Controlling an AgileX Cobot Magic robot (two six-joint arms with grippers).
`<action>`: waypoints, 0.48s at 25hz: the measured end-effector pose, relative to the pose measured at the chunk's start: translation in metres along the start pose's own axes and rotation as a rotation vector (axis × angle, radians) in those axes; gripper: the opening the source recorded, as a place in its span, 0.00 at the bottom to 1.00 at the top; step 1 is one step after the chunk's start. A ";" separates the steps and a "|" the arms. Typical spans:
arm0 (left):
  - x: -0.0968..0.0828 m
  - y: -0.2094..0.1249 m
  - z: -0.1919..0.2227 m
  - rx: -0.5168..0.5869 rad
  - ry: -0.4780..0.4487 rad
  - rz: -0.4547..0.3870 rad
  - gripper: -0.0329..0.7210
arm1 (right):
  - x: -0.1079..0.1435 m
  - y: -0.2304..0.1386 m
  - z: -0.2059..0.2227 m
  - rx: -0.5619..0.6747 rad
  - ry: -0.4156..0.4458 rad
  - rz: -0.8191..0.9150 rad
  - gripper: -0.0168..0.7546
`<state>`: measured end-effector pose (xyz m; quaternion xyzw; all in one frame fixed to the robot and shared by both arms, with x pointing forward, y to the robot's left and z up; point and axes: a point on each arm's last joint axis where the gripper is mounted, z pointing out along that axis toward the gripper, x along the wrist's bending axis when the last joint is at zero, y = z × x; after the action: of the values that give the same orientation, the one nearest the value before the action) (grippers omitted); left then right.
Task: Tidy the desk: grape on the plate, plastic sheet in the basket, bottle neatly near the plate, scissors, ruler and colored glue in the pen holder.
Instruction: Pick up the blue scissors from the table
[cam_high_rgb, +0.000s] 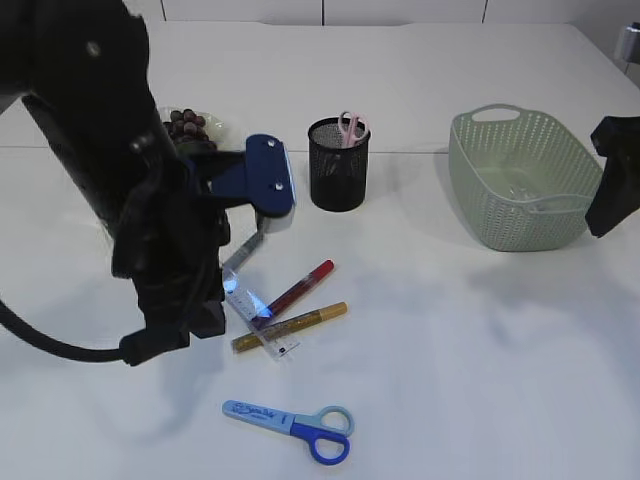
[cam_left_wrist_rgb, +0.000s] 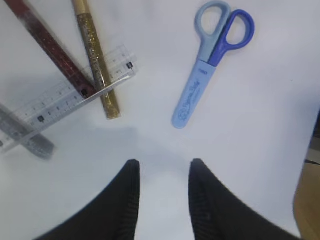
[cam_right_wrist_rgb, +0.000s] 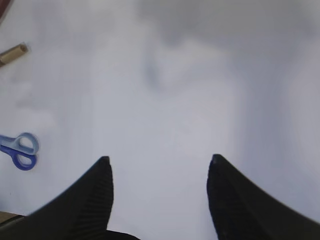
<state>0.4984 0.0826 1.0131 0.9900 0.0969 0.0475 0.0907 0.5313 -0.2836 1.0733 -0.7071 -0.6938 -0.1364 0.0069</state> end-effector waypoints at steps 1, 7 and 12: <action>0.001 -0.001 0.008 0.006 0.001 0.012 0.38 | 0.000 0.000 0.000 0.000 0.000 -0.009 0.63; -0.007 -0.009 0.051 -0.009 0.030 0.089 0.45 | 0.000 0.000 0.000 0.000 0.001 -0.021 0.63; -0.024 -0.019 0.076 -0.041 0.074 0.167 0.46 | 0.000 0.000 0.000 0.000 0.002 -0.023 0.63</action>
<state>0.4804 0.0829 0.9333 0.9902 0.0163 0.0933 0.1031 0.5313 -0.2834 1.0734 -0.6990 -0.7018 -0.1373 0.0060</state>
